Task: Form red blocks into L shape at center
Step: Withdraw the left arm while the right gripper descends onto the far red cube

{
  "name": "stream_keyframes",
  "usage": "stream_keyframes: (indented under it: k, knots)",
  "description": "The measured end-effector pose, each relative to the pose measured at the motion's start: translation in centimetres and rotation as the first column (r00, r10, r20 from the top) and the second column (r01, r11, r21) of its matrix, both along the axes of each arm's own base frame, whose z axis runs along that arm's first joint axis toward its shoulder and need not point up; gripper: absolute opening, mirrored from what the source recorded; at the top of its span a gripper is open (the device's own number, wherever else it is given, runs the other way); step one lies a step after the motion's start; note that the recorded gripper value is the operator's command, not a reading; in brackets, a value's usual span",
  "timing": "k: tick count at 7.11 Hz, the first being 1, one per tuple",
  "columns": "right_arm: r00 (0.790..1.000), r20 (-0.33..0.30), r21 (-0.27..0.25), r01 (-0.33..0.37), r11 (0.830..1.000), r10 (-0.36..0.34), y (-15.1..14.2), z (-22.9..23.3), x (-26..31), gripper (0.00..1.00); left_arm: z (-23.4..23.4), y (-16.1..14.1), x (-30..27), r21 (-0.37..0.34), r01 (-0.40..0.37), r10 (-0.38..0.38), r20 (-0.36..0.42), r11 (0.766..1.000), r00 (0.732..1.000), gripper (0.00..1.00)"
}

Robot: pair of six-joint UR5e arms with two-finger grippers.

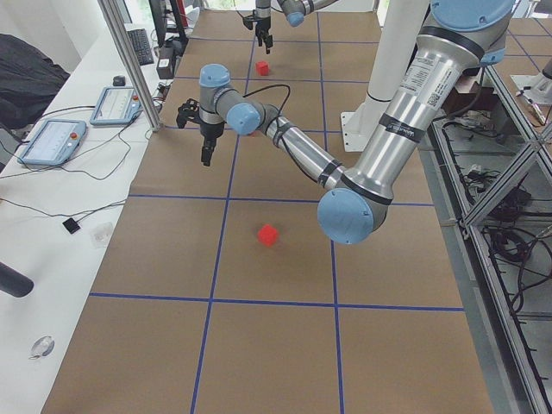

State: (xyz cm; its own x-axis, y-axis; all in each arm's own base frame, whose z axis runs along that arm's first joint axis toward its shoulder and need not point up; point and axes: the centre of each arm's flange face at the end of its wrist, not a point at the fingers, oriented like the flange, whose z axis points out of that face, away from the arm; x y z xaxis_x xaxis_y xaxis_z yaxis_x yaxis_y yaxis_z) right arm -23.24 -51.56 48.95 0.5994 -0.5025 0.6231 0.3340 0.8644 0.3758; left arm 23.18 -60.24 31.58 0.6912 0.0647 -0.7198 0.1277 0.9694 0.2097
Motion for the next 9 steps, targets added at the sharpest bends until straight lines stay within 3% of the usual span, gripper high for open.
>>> stream_keyframes:
  k: [7,8,9]
  knots:
    - [0.997,-0.04,-0.066,0.06,0.996,-0.063,-1.3,3.2,-5.5,0.98,0.6,-0.1,0.1,-0.007,-0.001,0.001,0.006,1.0,1.0,0.99]
    - [0.996,-0.046,-0.075,0.067,0.995,-0.071,-1.2,3.7,-5.9,0.86,0.6,-0.1,0.1,-0.008,-0.001,0.001,0.006,1.0,1.0,0.99]
    - [0.996,-0.049,-0.08,0.071,0.994,-0.076,-1.0,4.0,-6.3,0.65,0.7,-0.1,0.1,-0.008,-0.001,0.001,0.006,1.0,1.0,0.99]
